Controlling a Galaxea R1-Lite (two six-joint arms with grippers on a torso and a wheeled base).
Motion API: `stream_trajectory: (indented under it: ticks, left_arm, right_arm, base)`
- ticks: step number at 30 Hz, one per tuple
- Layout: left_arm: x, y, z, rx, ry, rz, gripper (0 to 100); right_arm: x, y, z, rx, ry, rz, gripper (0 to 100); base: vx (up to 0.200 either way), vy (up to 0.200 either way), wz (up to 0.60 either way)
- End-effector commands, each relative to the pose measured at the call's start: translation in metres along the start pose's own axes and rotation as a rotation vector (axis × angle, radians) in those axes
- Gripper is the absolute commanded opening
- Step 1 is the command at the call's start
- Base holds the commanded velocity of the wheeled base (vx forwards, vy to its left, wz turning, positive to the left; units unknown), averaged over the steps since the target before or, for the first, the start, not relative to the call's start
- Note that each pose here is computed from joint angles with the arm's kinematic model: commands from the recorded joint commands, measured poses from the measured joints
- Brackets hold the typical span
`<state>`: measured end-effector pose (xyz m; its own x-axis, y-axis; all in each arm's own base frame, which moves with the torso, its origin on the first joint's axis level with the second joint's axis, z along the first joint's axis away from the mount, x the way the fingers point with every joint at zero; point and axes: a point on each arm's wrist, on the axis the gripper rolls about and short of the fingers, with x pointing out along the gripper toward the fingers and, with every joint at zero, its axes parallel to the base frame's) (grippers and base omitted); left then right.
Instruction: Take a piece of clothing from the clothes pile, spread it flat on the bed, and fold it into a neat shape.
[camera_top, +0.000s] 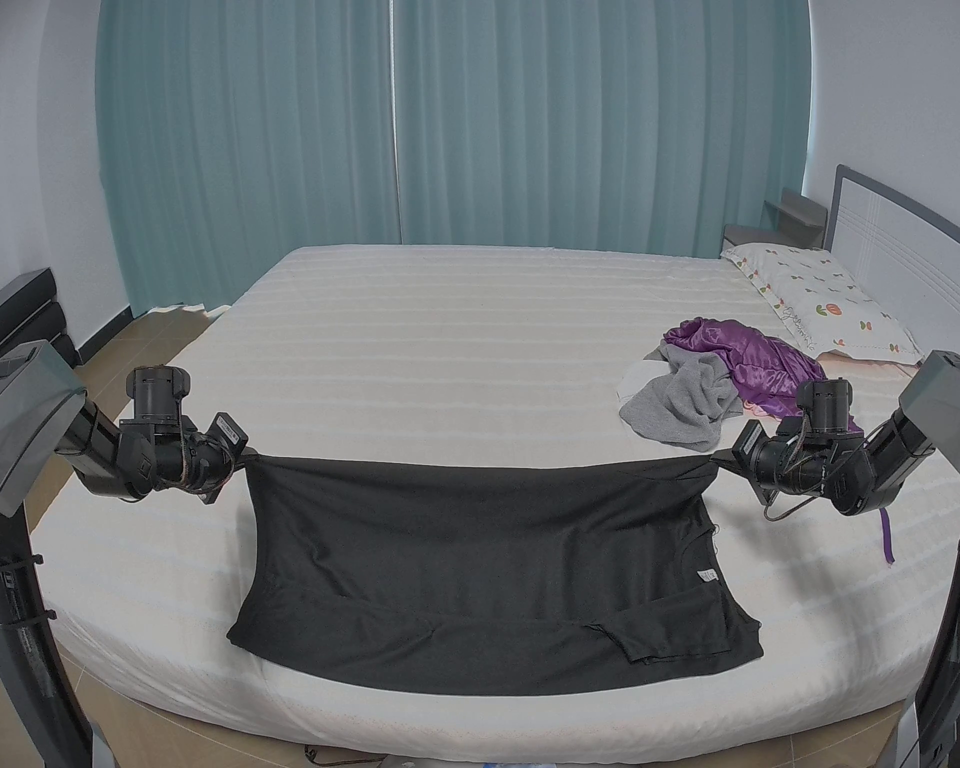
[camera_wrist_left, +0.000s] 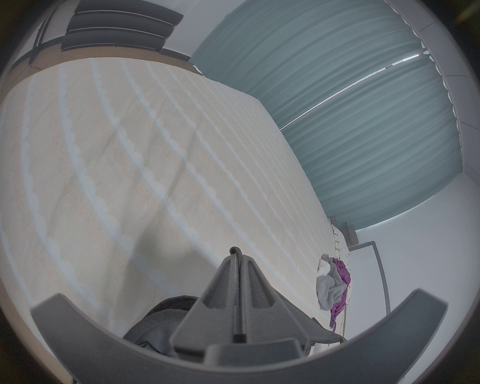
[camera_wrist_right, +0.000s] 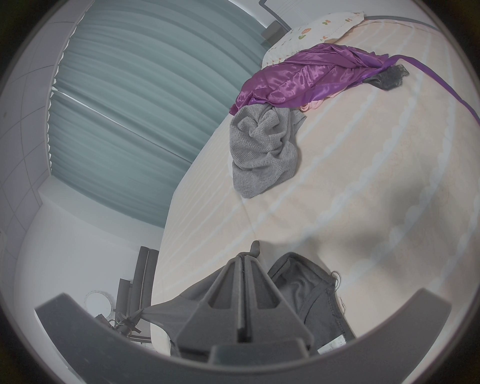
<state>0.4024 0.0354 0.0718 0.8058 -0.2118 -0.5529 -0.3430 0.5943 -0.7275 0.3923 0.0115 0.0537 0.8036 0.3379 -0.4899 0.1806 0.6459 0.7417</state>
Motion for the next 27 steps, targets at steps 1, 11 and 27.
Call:
stream_trajectory:
  ticks: [1,11,27]
  left_arm:
    - [-0.008,-0.004,0.001,0.011,-0.008,-0.009,0]
    - [-0.001,-0.007,0.008,0.027,-0.029,-0.027,0]
    - [0.063,0.011,0.009,0.023,-0.004,-0.011,0]
  right_arm:
    - [-0.009,0.003,0.001,-0.002,-0.005,0.009,0]
    - [-0.002,0.006,0.011,-0.009,-0.033,0.029,0]
    - [0.051,-0.005,0.021,-0.021,-0.047,0.033,0]
  base:
    - [0.000,0.000,0.00]
    - [0.000,0.000,0.00]
    - [0.000,0.000,0.00]
